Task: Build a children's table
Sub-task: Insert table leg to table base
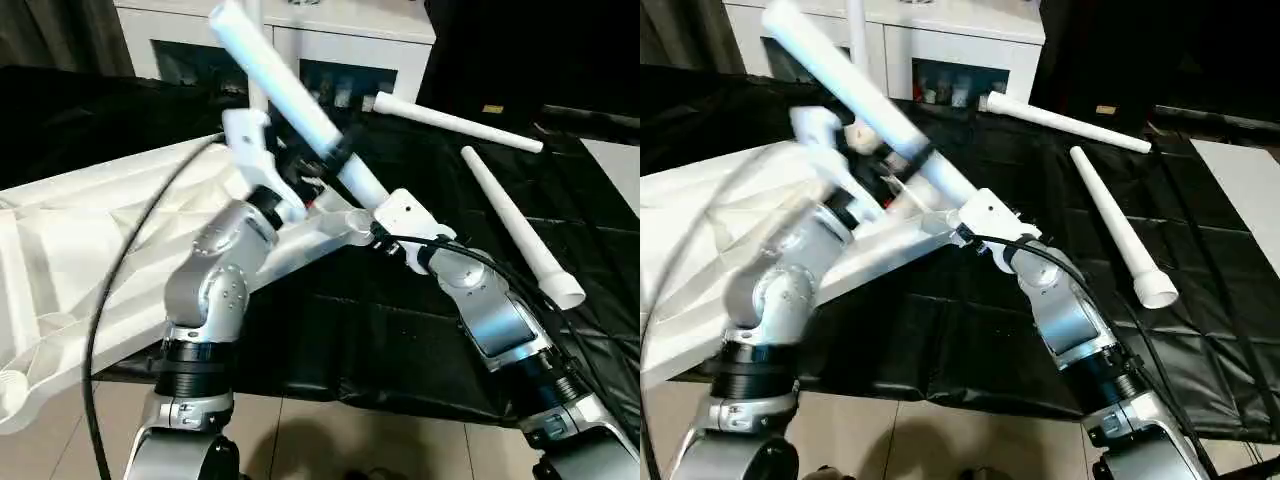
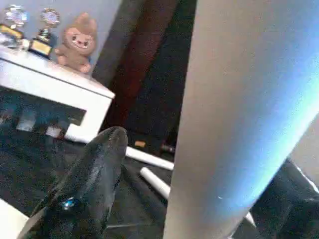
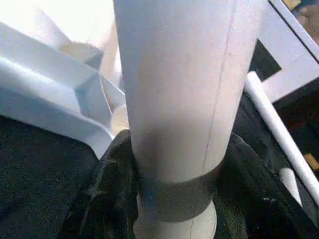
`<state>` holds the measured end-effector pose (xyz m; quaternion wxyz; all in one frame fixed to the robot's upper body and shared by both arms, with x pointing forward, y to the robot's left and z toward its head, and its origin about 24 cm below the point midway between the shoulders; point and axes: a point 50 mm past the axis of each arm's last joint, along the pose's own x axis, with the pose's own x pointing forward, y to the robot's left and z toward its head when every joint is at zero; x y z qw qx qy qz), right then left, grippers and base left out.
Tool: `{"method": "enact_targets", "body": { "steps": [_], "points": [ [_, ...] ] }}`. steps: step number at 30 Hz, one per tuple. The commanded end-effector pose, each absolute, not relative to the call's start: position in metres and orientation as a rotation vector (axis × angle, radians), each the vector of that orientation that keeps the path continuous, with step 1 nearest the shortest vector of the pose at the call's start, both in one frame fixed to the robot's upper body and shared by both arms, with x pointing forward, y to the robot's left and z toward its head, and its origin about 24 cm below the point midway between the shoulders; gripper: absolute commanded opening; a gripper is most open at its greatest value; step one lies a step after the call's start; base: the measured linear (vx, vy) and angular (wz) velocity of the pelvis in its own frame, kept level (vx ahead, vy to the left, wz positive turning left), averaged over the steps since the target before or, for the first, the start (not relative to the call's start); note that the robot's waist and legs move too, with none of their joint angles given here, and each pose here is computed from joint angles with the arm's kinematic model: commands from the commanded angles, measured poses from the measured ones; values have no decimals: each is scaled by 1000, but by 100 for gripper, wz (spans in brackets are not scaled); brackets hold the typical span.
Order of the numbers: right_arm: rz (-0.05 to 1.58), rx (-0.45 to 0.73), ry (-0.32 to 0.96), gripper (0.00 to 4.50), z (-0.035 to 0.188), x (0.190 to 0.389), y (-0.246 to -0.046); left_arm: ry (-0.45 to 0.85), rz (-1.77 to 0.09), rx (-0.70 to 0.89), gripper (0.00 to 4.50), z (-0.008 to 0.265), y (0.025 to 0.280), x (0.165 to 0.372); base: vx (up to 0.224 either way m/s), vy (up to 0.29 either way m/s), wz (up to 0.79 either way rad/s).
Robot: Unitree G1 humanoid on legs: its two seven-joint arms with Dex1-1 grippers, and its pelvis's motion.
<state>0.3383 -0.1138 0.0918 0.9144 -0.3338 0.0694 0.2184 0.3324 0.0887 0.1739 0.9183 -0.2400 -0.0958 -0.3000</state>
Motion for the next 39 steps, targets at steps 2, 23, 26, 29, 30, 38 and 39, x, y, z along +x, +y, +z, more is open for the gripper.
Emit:
{"method": "enact_targets", "body": {
  "steps": [2,23,26,29,30,38,39],
  "points": [
    [423,-684,85,183,103,339,-117,-229,-554,-528,326,180,99,337,0,0,0],
    [449,-707,18,183,106,338,-114,-279,-543,-555,163,183,104,337,0,0,0],
    [451,-710,14,183,106,338,-114,-288,-537,-563,163,184,106,338,0,0,0],
    [452,-713,9,217,105,338,-115,-316,-507,-580,163,187,111,340,0,0,0],
    [452,-713,8,217,105,338,-115,-320,-503,-580,163,188,112,340,0,0,0],
    [491,-555,-56,303,112,333,-112,-377,-380,-721,162,195,129,346,0,0,0],
    [492,-545,-82,303,114,333,-111,-375,-364,-735,162,194,132,347,0,0,0]
  ]
}}
